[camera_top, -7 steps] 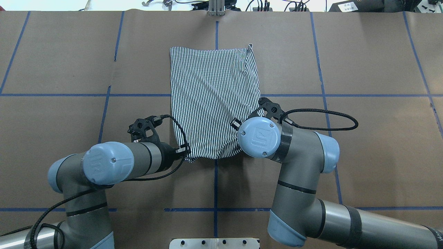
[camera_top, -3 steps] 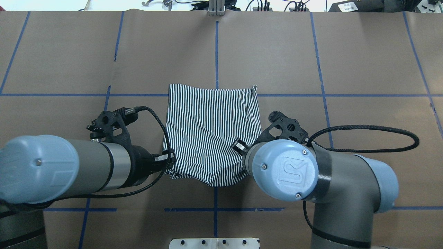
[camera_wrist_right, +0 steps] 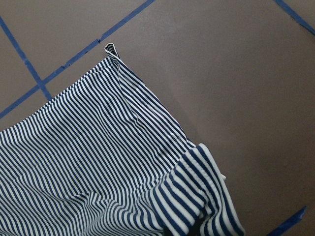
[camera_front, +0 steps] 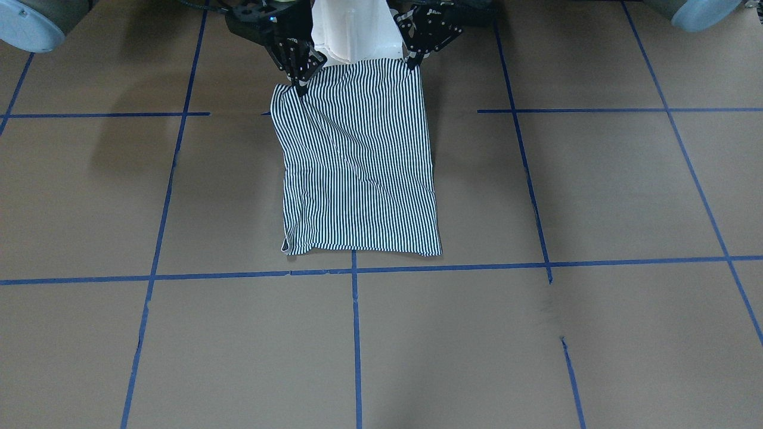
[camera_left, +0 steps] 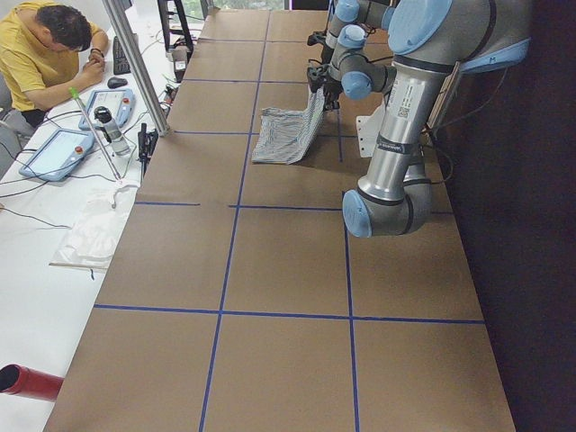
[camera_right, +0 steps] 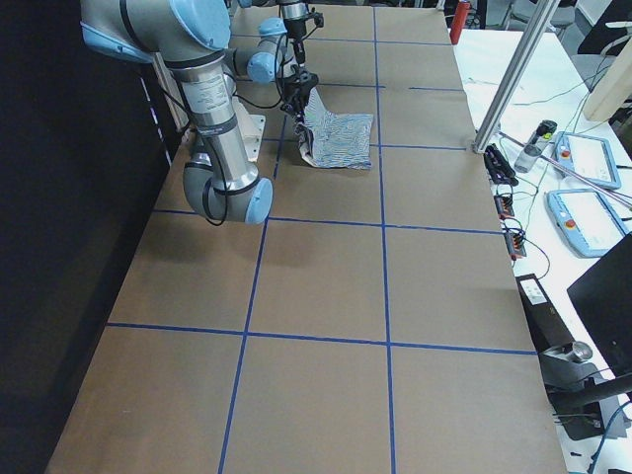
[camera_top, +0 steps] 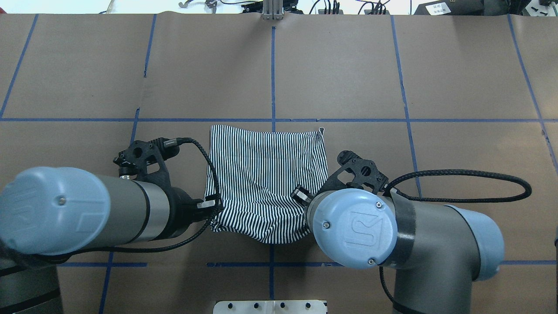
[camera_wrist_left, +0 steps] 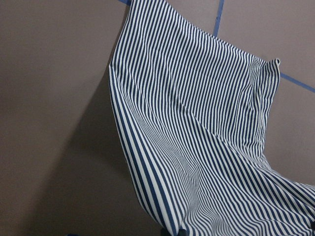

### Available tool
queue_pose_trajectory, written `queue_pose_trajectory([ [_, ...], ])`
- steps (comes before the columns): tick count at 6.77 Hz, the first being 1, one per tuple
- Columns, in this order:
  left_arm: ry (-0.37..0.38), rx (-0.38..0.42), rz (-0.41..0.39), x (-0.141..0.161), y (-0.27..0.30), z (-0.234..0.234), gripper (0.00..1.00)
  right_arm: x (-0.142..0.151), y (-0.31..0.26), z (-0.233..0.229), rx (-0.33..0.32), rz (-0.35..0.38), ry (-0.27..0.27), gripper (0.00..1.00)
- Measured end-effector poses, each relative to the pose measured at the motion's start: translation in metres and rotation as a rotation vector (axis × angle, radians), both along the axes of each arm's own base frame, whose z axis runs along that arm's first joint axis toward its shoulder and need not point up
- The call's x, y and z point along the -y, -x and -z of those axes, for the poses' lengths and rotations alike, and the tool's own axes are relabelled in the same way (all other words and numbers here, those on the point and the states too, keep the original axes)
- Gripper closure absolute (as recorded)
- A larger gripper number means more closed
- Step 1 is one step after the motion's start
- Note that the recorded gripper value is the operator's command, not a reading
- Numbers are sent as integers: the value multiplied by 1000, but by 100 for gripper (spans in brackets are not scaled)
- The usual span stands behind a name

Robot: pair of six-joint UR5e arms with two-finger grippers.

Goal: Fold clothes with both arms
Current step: 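Lift the near edge with both grippers and fold it away from the robot, then release the folded edge and press it flat with the right gripper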

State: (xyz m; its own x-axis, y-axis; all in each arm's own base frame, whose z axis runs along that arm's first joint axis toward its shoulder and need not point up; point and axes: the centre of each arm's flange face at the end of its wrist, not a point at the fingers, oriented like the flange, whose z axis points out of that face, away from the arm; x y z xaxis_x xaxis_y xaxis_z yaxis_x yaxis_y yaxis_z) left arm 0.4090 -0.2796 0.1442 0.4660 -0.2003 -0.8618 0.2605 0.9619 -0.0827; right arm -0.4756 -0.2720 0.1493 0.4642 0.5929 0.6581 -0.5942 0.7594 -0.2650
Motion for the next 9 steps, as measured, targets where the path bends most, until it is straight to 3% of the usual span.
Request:
queue_pose_trajectory([
  [3,-90,102,53,90,-32,-26,100,57,41,-23,-26,-65,-39,100],
  [5,-131,127,86,152,-60,-60,100,106,74,-37,-41,-102,-52,100],
  [8,-153,149,97,199,-96,-98,100,163,105,-61,-62,-125,-79,100],
  [9,-155,155,94,203,-101,-104,83,175,108,-68,-67,-122,-92,61],
])
